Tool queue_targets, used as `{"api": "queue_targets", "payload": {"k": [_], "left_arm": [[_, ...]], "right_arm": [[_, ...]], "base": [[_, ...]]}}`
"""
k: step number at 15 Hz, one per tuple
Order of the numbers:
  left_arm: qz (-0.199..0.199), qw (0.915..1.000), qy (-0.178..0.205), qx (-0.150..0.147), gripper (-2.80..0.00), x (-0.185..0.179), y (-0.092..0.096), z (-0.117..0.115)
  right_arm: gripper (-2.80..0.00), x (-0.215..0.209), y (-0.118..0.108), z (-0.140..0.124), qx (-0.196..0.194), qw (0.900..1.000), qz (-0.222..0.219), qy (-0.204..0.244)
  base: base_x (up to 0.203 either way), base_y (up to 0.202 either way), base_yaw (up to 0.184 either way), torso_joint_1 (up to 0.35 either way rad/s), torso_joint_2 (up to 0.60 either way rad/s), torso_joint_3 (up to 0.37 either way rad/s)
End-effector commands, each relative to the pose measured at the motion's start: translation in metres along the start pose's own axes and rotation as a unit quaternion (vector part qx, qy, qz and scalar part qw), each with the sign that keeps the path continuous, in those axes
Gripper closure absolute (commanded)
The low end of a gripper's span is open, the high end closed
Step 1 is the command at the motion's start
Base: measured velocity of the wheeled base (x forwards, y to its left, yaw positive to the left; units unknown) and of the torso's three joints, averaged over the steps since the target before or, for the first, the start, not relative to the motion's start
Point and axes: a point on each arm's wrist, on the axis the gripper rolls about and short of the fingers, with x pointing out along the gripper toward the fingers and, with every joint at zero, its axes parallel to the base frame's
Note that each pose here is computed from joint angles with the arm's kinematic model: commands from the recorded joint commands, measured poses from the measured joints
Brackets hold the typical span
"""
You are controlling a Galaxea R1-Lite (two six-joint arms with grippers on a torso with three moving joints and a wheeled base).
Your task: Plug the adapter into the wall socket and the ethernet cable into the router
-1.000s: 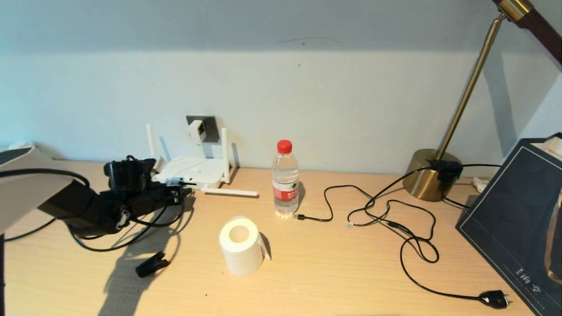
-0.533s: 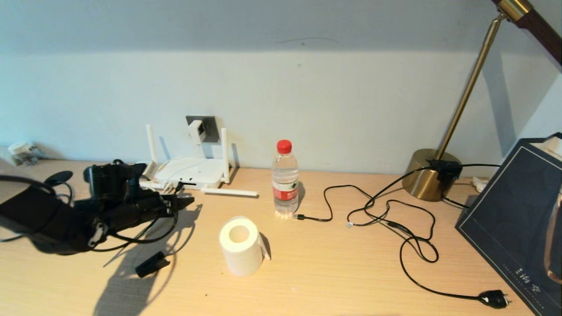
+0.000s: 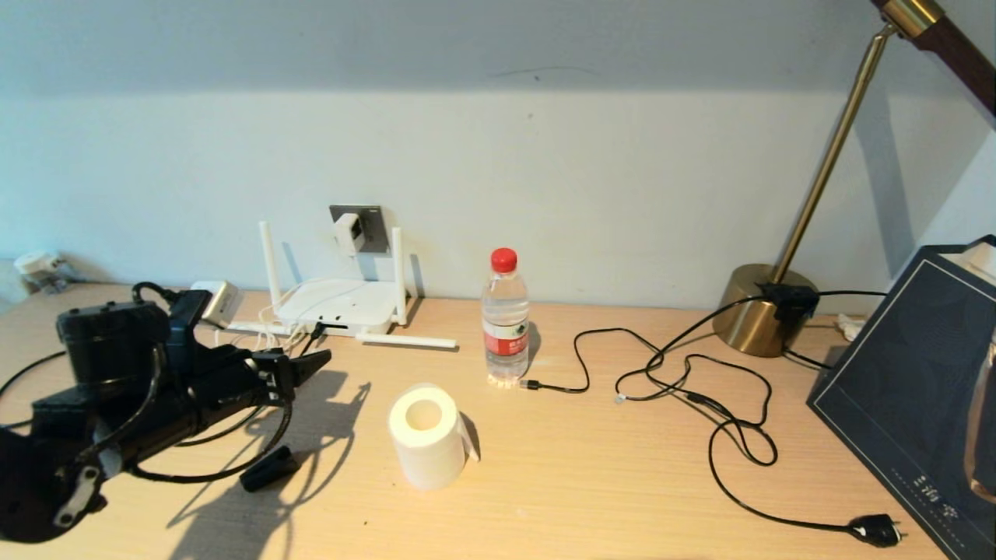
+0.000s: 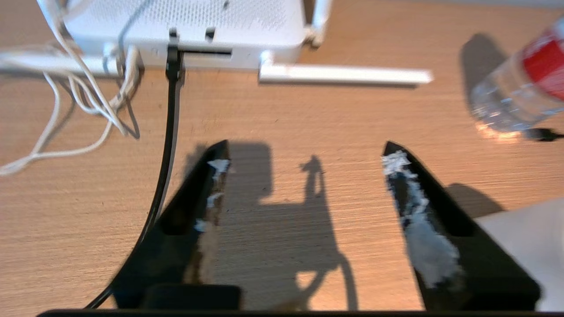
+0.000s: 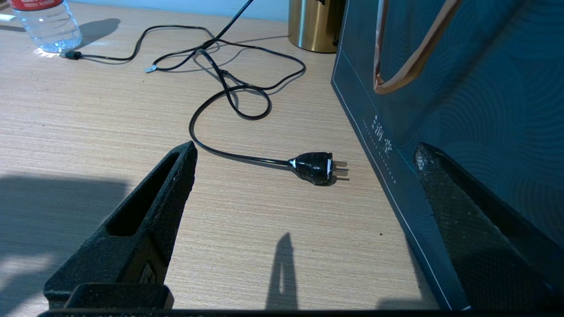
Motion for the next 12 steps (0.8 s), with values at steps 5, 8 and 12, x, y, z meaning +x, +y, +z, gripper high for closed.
{"api": "queue_targets", "payload": {"k": [5,8,12], "left_arm": [[-0.007,0.986,-0.162,0.041,0.0,-0.148,-0.034,0.047],[0.002,0.9934,-0.107,0.041,0.0,-0.213,-0.044,-0.02],[0.045,0.9989,-0.006,0.013,0.0,-0.245,-0.047,-0.115]], "right_arm": [[-2.8,0.0,0.0,0.0,0.0,1.0,0.0,0.0],[-2.8,0.0,0.0,0.0,0.0,1.0,0.0,0.0],[-2.8,0.0,0.0,0.0,0.003,1.0,0.0,0.0]], "base": [[0.0,0.0,0.0,0.0,0.0,0.0],[0.0,0.0,0.0,0.0,0.0,0.0],[0.0,0.0,0.0,0.0,0.0,0.0]]}}
